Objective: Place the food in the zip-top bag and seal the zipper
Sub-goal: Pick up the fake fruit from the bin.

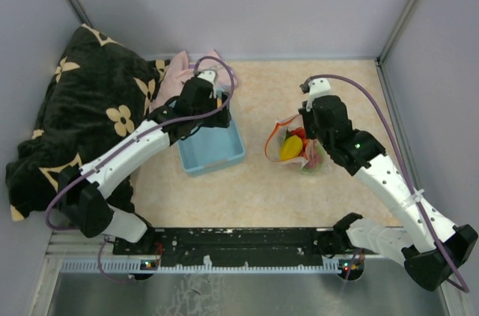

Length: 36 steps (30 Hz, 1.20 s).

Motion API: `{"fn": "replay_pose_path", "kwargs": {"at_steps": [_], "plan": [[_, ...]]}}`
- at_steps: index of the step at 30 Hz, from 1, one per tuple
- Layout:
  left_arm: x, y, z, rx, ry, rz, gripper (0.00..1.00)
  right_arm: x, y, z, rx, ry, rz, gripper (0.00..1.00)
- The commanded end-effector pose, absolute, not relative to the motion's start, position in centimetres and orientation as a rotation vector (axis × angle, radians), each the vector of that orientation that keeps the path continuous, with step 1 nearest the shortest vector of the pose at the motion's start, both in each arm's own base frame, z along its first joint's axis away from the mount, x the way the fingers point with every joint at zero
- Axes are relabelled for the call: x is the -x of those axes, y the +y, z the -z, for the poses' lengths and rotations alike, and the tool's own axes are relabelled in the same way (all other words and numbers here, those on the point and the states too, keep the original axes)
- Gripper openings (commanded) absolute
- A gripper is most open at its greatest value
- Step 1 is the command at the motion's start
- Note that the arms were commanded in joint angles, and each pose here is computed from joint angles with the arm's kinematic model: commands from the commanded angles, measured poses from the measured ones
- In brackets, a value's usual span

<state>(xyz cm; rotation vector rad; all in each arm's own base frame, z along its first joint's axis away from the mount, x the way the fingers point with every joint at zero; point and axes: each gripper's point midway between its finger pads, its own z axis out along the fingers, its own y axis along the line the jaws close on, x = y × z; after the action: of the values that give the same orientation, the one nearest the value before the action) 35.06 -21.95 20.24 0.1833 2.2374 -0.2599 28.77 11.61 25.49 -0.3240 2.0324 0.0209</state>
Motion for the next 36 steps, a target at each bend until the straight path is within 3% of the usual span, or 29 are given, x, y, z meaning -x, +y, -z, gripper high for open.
{"fn": "replay_pose_path", "kwargs": {"at_steps": [1,15,21,36], "plan": [[-36.4,-18.9,-19.1,-0.25,2.299,0.09,0.88,-29.6,11.3,-28.6,0.266,1.915,-0.034,0.0],[-43.3,-13.4,-13.8,-0.389,2.461,-0.228,0.87,-29.3,10.9,-28.5,0.267,1.907,-0.023,0.0],[-45.3,-12.7,-11.7,-0.431,2.489,-0.254,0.87,-29.3,10.8,-28.2,0.269,1.91,-0.012,0.0],[-45.4,-12.4,-6.5,-0.486,2.614,-0.225,0.86,-29.7,11.1,-27.6,0.283,1.924,-0.006,0.0]]}}
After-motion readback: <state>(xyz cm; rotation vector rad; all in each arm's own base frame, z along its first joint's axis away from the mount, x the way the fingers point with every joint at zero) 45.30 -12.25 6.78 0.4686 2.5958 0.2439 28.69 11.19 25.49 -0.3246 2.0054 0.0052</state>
